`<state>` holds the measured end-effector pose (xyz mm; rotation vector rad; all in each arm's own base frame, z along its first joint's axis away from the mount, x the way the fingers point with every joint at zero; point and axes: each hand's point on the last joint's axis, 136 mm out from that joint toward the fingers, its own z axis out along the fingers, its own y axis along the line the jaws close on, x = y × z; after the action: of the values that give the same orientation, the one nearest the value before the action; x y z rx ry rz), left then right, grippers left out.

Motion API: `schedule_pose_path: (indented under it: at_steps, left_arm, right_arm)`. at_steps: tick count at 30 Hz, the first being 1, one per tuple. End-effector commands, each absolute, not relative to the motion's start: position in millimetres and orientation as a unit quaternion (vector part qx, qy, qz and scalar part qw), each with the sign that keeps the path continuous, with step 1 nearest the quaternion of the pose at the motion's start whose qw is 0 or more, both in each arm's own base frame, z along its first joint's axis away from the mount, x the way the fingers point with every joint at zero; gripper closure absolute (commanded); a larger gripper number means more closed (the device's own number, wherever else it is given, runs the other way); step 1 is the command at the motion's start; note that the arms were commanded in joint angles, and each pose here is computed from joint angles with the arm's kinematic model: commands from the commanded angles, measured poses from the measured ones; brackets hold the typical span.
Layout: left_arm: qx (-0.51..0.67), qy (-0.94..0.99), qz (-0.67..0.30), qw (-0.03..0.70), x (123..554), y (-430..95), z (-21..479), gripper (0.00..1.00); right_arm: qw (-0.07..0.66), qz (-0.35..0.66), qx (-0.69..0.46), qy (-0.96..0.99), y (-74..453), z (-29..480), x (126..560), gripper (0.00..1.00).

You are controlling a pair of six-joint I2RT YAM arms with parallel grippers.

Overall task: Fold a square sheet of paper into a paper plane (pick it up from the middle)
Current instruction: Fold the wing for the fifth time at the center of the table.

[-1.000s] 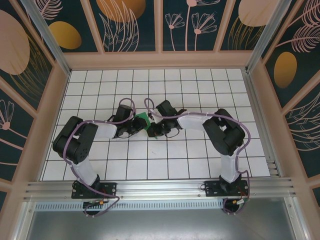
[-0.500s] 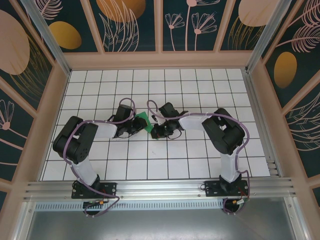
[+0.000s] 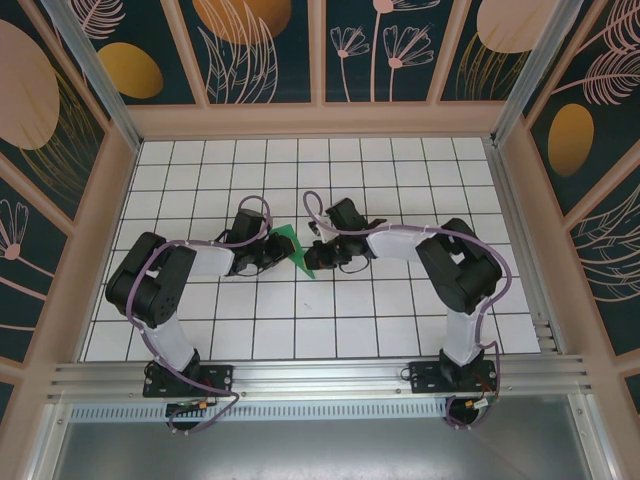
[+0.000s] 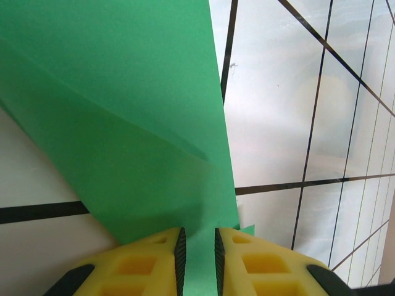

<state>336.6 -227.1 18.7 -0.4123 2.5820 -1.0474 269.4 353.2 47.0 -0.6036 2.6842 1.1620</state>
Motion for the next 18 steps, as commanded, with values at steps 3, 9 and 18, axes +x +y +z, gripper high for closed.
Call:
schedule_pose_path:
  at_steps: [3,9,18]
  left_arm:
    - [-0.159,0.923,-0.316,0.152,330.4,-208.9,-9.5,0.76]
    - [-0.161,0.924,-0.313,0.150,329.5,-207.9,-11.5,0.76]
    - [-0.162,0.924,-0.311,0.152,330.8,-207.4,-11.6,0.76]
  right_arm:
    - [0.037,0.390,-0.203,0.897,355.6,32.2,261.1,0.89]
    - [0.022,0.385,-0.212,0.898,354.7,24.9,250.4,0.89]
    - [0.001,0.337,-0.197,0.920,334.6,-1.5,241.9,0.90]
